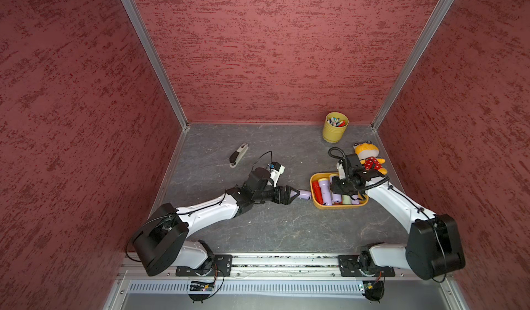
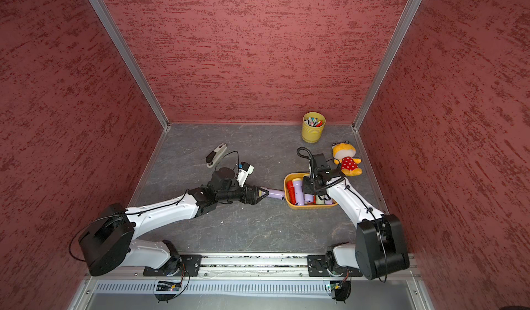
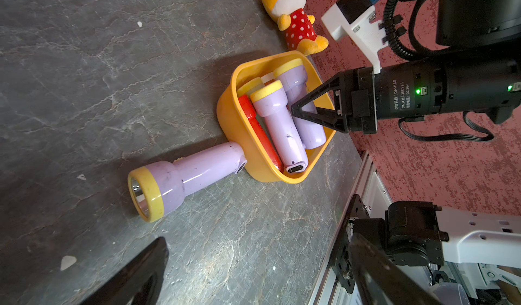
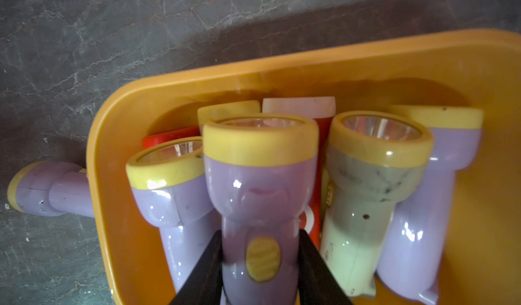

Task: Put the flashlights into the storage boxes
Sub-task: Place the flashlight at the storage box.

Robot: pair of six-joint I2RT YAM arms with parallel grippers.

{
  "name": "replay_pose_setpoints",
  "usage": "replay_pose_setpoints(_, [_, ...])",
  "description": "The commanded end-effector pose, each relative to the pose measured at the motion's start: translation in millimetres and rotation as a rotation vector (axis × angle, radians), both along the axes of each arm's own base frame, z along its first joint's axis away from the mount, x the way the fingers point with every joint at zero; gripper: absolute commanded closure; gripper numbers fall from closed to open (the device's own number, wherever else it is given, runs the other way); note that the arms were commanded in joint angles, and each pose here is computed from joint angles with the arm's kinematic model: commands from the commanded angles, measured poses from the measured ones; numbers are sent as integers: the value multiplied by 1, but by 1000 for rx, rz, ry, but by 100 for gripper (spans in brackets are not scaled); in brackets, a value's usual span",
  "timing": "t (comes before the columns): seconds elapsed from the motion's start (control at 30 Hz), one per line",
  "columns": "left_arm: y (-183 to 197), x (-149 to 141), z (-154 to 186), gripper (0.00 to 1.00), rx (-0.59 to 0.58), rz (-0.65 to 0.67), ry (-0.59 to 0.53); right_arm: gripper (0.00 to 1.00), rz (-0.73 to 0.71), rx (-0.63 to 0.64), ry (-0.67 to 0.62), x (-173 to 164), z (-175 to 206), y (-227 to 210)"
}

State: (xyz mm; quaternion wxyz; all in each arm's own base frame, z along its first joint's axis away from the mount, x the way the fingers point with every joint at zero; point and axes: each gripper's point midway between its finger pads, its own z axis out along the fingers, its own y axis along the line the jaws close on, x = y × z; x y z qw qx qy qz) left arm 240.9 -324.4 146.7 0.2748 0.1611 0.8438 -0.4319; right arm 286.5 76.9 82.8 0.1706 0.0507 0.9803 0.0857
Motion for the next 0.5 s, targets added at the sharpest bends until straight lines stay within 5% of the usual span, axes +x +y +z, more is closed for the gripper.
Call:
replay_pose_setpoints(0.0, [2,-3,6,0,-11,-2,-24,63,-35,10,35,-5,-1,-1])
replay_pose_setpoints(0.17, [3,-3,3,0,2,0,-22,52,-44,9,29,-6,7,-2])
replay_pose_setpoints(0.47, [3,-3,4,0,0,1,-24,49,-58,2,-40,10,27,-6])
